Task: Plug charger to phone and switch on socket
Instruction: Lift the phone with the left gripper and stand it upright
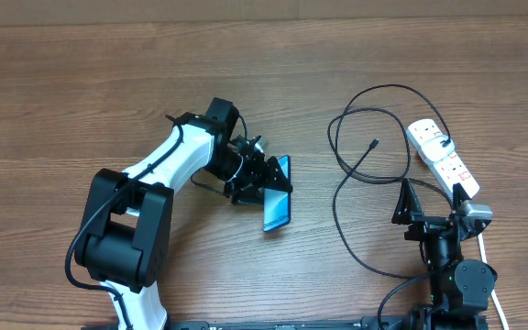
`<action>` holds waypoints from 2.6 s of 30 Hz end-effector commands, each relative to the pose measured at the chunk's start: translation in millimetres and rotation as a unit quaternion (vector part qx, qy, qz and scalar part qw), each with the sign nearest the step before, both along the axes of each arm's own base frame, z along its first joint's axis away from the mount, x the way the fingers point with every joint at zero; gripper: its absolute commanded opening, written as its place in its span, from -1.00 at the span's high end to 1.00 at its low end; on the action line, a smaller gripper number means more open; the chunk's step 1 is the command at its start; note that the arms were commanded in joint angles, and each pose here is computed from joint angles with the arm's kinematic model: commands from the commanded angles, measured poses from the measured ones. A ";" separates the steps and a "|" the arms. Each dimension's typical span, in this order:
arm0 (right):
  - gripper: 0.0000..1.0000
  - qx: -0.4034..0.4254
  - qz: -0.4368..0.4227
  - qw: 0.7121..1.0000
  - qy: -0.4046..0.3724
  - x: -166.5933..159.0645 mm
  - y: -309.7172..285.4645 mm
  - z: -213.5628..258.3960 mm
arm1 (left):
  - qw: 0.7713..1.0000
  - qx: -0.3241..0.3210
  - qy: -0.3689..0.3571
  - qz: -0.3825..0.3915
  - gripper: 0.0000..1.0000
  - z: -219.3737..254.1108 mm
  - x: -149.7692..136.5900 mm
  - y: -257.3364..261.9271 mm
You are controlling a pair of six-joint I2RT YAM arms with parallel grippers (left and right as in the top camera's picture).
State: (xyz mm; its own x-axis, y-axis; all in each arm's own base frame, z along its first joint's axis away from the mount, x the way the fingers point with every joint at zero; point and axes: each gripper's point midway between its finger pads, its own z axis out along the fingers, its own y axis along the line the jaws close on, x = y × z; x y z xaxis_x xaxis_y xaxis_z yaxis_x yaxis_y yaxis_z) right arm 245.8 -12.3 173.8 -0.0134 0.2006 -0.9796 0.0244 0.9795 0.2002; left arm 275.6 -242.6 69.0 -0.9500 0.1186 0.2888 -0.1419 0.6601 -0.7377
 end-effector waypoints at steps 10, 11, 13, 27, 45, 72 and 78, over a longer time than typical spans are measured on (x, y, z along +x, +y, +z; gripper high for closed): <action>-1.00 -0.002 0.004 1.000 0.000 0.3 1.6 -2.6 | 0.971 -0.163 0.158 0.080 -0.18 67.1 10.8 -17.3; -1.00 -0.002 0.004 1.000 0.000 0.3 1.6 -2.6 | 0.969 -0.161 0.167 0.086 -0.18 67.5 11.7 -16.4; -1.00 -0.002 0.004 1.000 0.000 0.3 1.6 -2.6 | 0.964 -0.170 0.182 0.094 -0.18 72.1 13.7 -14.8; -1.00 -0.002 0.004 1.000 0.000 0.3 1.6 -2.6 | 0.950 -0.222 0.200 0.093 -0.24 91.3 16.4 -14.0; -1.00 -0.002 0.004 1.000 0.000 0.3 1.6 -2.6 | 0.950 -0.224 0.195 0.094 -0.17 91.0 18.5 -12.6; -1.00 -0.002 0.004 1.000 -0.001 0.3 1.7 -2.5 | 0.978 -0.190 -0.071 0.058 -0.12 60.5 70.6 -11.8; -1.00 0.030 0.075 0.997 -0.006 -1.1 26.1 1.0 | 0.968 -0.218 -0.113 0.047 -0.07 82.8 80.7 -13.8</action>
State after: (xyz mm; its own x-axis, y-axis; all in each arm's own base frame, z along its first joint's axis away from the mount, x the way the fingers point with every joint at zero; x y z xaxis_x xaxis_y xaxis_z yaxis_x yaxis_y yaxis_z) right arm 245.9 -6.0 177.5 -0.0059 0.2093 -0.9778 -0.0141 0.9777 0.2094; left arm 351.5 -253.5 124.7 -0.9942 0.0532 0.0937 -0.0697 0.3457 -0.9358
